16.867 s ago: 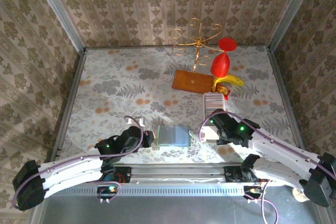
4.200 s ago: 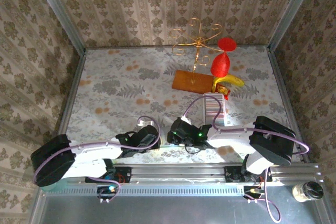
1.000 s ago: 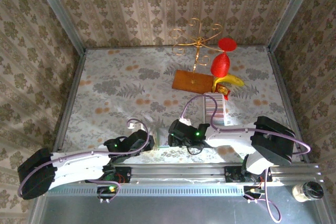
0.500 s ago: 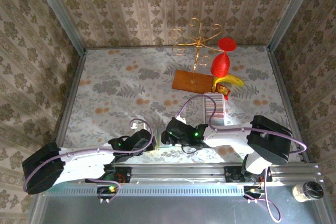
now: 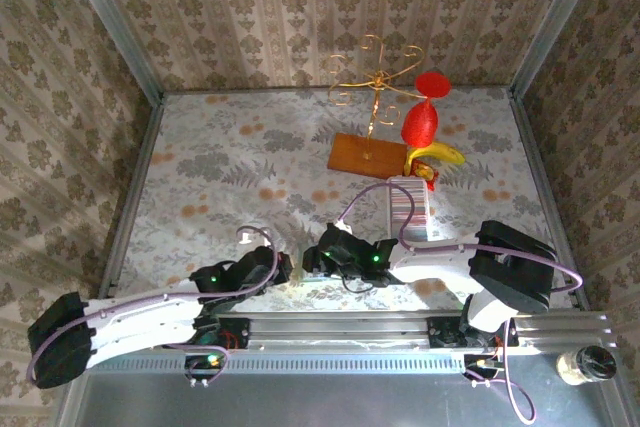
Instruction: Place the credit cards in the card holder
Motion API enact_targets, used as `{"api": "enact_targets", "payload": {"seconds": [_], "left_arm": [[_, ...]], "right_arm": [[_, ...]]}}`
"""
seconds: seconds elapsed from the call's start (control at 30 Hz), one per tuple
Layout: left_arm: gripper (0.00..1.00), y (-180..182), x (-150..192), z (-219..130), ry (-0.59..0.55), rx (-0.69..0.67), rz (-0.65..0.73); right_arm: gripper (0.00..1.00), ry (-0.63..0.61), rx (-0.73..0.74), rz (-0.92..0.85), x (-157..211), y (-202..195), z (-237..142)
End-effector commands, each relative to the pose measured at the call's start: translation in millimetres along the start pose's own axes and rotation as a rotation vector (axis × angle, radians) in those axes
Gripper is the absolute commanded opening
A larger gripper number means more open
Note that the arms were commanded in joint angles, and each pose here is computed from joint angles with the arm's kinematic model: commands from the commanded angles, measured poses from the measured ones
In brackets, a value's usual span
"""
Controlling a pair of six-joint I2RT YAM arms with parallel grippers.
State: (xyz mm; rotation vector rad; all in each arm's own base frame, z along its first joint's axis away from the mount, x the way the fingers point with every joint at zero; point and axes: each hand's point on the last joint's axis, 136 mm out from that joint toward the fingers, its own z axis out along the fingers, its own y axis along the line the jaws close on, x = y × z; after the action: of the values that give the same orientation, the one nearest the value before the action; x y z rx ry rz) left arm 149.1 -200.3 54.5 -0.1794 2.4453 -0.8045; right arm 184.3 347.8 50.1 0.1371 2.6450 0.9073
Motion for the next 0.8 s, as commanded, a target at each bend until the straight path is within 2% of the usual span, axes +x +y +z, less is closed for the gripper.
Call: {"api": "enact_targets", "payload": {"seconds": [0.0, 0.53, 0.77], "left_arm": [[0.04, 25.4, -1.4, -6.5, -0.032, -0.081, -0.009], [0.01, 27.9, -18.1, -27.5, -0.102, -0.077, 0.012], [0.0, 36.9, -21.8, -32.0, -0.12, -0.124, 0.015]], "right_arm": [[0.58, -0.003, -0.01, 0.028, 0.5, -1.5, 2.2], [0.58, 0.018, -0.125, 0.129, 2.3, 21.3, 17.2], [0.58, 0.03, -0.301, 0.166, -1.8, 66.4, 11.2]]}}
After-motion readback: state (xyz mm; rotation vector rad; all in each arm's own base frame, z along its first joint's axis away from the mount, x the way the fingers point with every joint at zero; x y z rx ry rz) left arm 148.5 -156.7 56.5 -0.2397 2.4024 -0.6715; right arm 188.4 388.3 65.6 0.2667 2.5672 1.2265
